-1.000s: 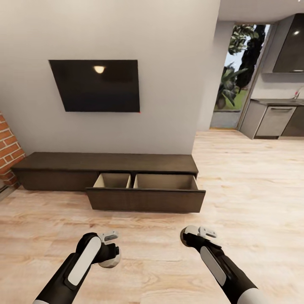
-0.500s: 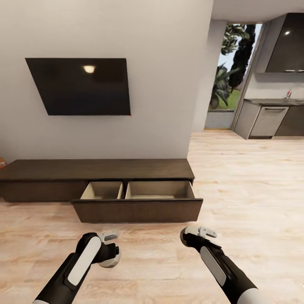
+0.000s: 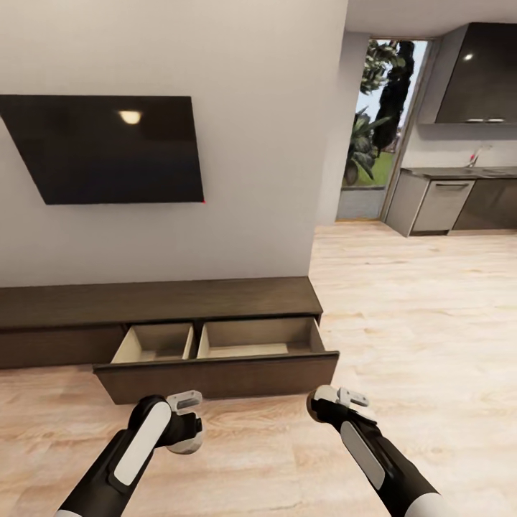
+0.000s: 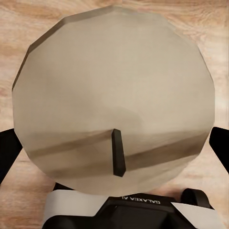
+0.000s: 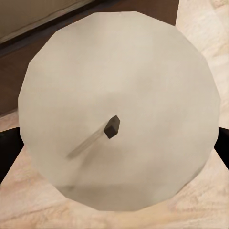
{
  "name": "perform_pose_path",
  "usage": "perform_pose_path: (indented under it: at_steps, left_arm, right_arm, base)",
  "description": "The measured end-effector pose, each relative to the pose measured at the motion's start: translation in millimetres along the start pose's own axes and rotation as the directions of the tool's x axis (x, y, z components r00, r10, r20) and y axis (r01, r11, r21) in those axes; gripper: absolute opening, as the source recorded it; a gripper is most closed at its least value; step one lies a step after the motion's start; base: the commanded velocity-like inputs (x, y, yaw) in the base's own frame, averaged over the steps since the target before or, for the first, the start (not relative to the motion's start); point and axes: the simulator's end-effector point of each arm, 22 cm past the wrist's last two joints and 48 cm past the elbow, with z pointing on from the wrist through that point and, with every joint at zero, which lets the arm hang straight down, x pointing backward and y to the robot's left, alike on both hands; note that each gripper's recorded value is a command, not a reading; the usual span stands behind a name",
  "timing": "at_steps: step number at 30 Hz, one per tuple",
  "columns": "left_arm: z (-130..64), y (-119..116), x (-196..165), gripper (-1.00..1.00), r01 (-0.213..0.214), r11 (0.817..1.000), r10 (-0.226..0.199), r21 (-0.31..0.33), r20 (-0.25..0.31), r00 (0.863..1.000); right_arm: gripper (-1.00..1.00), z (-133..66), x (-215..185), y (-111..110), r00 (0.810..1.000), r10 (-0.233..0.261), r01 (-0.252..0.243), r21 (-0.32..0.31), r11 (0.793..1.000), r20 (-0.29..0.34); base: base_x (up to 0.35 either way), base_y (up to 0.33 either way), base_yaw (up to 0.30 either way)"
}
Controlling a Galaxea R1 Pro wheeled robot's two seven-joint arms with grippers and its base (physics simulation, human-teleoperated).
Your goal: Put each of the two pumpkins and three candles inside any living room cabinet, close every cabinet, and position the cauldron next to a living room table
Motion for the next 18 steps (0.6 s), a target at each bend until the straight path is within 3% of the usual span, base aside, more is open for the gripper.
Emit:
perform_pose_path:
  at_steps: [5, 10, 18]
  left_arm:
    - [0.0, -1, 0, -1.0, 0.002, 1.0, -0.002, 0.003, 0.0, 1.0]
    - [-3.4, -8, -3, -1.0, 0.005, 1.0, -0.005, 0.023, 0.009, 1.0]
    - [-26.0, -14, -19, -1.0, 0.0, 0.999, -0.002, 0.04, 0.05, 0.999]
  right_arm:
    - [-1.0, 0.1, 1, 0, 1.0, -0.002, 0.002, 0.0, 1.0, -0.001]
    - [-1.0, 0.2, 0, 0, 1.0, -0.002, 0.002, 0.0, 1.0, -0.001]
    - [-1.0, -10.7, -7, 1, 1.0, -0.012, 0.012, 0.009, 1.0, 0.003]
  base:
    - [0.083, 0.0, 0.014]
    - [0.011, 0.0, 0.166]
    - [0.001, 0.0, 0.177]
